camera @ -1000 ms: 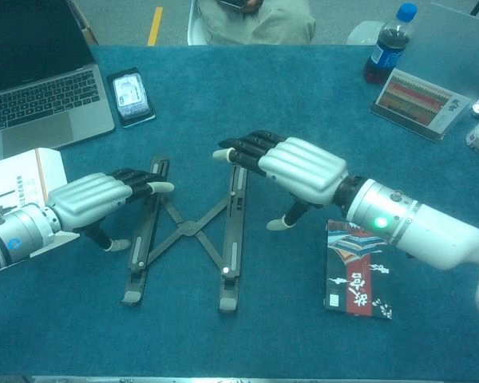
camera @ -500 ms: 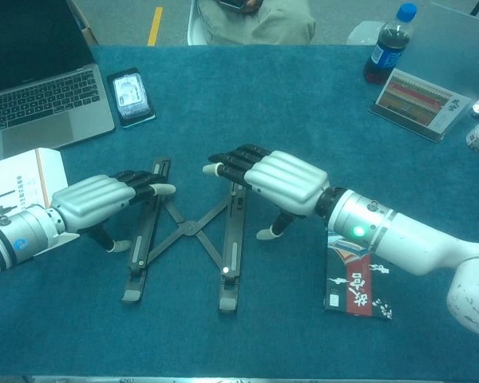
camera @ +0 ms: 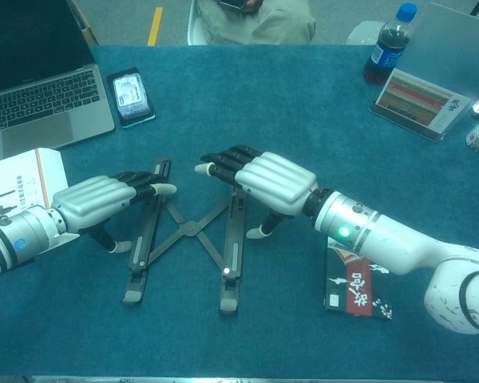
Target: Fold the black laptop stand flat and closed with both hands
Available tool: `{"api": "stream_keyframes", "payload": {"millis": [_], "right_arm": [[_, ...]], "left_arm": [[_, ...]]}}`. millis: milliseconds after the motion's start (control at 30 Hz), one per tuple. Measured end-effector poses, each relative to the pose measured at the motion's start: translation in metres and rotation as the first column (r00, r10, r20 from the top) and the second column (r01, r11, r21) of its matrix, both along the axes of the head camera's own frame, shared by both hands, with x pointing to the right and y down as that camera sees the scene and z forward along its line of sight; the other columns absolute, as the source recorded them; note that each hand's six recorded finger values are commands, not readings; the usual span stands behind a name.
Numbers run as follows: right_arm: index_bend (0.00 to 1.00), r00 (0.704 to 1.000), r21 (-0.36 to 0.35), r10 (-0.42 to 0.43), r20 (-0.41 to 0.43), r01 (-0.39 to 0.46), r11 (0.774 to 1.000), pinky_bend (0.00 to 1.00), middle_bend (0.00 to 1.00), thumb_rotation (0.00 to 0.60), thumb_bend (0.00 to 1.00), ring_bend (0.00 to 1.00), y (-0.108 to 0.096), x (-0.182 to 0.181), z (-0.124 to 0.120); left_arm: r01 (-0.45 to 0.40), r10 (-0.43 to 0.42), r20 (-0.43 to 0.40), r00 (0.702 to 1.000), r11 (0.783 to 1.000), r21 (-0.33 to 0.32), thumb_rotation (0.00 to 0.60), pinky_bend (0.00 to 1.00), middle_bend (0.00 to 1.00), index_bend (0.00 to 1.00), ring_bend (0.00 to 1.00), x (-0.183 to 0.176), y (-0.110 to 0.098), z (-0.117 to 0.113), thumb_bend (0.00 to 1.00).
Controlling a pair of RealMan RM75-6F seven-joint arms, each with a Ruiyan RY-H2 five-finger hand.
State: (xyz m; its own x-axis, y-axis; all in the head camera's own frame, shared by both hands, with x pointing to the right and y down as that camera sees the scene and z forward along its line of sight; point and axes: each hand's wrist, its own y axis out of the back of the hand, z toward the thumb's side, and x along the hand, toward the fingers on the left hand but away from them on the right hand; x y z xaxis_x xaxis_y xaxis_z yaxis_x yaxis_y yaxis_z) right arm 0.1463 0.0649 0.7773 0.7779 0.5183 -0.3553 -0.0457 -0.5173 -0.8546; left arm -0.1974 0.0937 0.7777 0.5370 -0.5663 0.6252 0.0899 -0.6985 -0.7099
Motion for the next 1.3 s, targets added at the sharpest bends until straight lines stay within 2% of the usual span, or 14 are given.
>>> {"api": "stream_keyframes", "payload": {"millis": [500, 1300], "right_arm": [[0.0, 1.0, 0.013, 0.003, 0.016, -0.003, 1.0, 0.0, 0.0, 0.6, 0.01, 0.0, -0.002, -0.008, 0.004], [0.0, 0.999, 0.021, 0.015, 0.052, -0.016, 1.0, 0.0, 0.0, 0.6, 0.01, 0.0, -0.003, -0.03, 0.008]], "left_arm": [[0.003, -0.003, -0.022, 1.0, 1.0, 0.007, 0.6, 0.0, 0.0, 0.0, 0.0, 0.003, 0.001, -0.002, 0.25], [0.006, -0.007, -0.071, 0.997, 1.0, -0.024, 0.6, 0.0, 0.0, 0.0, 0.0, 0.011, 0.005, -0.009, 0.25]]}}
